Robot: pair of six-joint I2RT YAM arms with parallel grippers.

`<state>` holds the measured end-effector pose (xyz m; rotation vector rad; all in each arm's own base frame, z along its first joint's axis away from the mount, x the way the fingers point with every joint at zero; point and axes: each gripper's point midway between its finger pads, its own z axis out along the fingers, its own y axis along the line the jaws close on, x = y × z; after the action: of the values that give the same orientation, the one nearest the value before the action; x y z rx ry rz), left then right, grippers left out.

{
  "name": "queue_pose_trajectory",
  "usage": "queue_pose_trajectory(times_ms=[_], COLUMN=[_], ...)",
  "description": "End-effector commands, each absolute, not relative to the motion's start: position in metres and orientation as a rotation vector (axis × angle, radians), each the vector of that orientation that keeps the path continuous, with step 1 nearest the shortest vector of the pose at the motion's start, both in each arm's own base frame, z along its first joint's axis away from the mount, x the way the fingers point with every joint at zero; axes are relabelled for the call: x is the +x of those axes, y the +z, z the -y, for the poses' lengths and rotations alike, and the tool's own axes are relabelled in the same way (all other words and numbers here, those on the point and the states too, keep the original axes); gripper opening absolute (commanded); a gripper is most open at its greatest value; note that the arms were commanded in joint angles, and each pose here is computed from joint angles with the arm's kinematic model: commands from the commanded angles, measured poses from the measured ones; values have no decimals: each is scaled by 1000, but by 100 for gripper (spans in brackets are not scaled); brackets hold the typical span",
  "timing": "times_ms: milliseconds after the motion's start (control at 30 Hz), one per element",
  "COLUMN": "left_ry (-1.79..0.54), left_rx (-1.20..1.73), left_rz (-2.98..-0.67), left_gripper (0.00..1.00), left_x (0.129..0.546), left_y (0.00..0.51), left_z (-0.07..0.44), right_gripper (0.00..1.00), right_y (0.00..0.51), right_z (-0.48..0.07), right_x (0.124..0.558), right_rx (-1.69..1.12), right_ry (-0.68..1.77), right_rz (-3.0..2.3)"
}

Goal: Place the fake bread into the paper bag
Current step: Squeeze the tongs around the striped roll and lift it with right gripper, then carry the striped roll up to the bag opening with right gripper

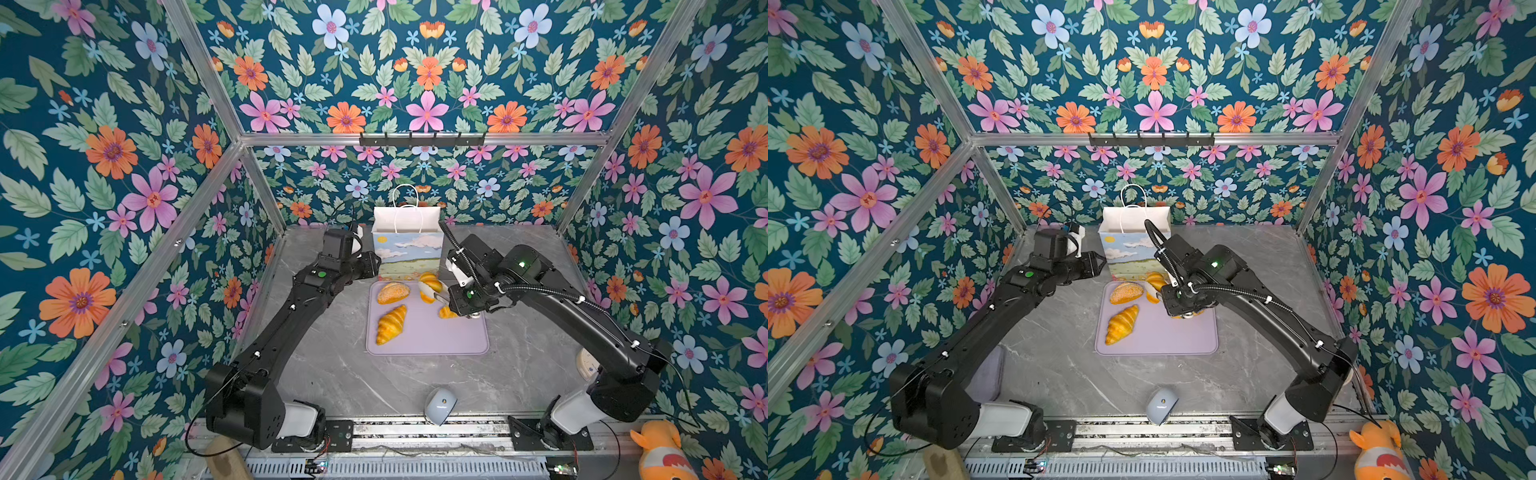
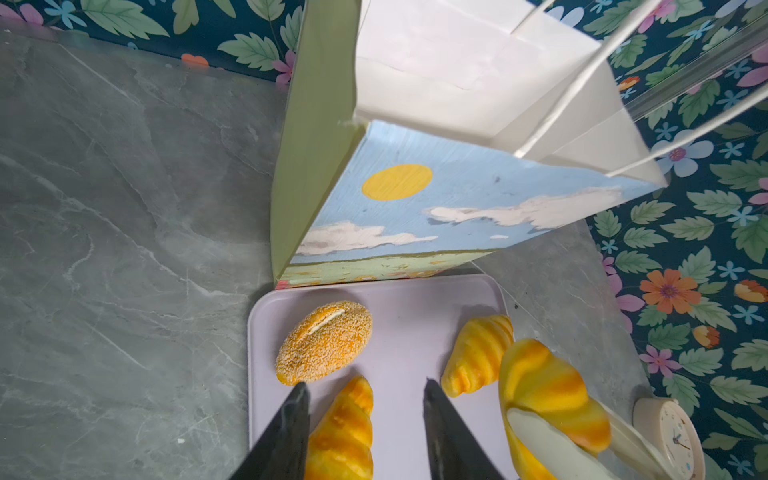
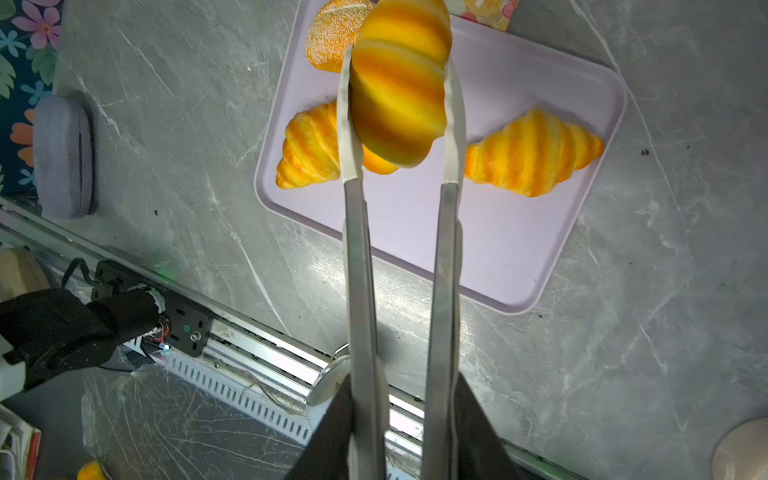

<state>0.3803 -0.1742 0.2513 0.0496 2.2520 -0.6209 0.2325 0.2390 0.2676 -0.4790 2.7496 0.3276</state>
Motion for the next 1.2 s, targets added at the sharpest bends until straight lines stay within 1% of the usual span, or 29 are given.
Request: queue_pose_trajectory(times_ms=[0,333,433,500,733,900,1167], left_ry=[-641,-651,-652,-655,-636,-642,-634], left_rx=[59,64,64,68,62,65,63], left_rz=[-2232,-2219,-2219,-2219,-2232,-2230,-2227], left_gripper=[46,46,46,46,46,46,46], left_x=[380,382,383,382,383,386,385], left_y=[260,268,268,269,262,265,267], left_z=[177,179,179,180,177,179,178], right_gripper=[33,33,31,30,30,30,30], right_y=[274,290,299,303,316,330,359], right_z=[-224,-181,-168,-163,-137,-130,-140], right_x=[230,232,236,239,253,273,302], right_rx=[-533,-497,-480,-523,-512,-452,-500], right_ry=[257,184,182,167,111,202,289], right_rz=[-2709,-2656,-2618,-2567,-2501,-2439,-2325])
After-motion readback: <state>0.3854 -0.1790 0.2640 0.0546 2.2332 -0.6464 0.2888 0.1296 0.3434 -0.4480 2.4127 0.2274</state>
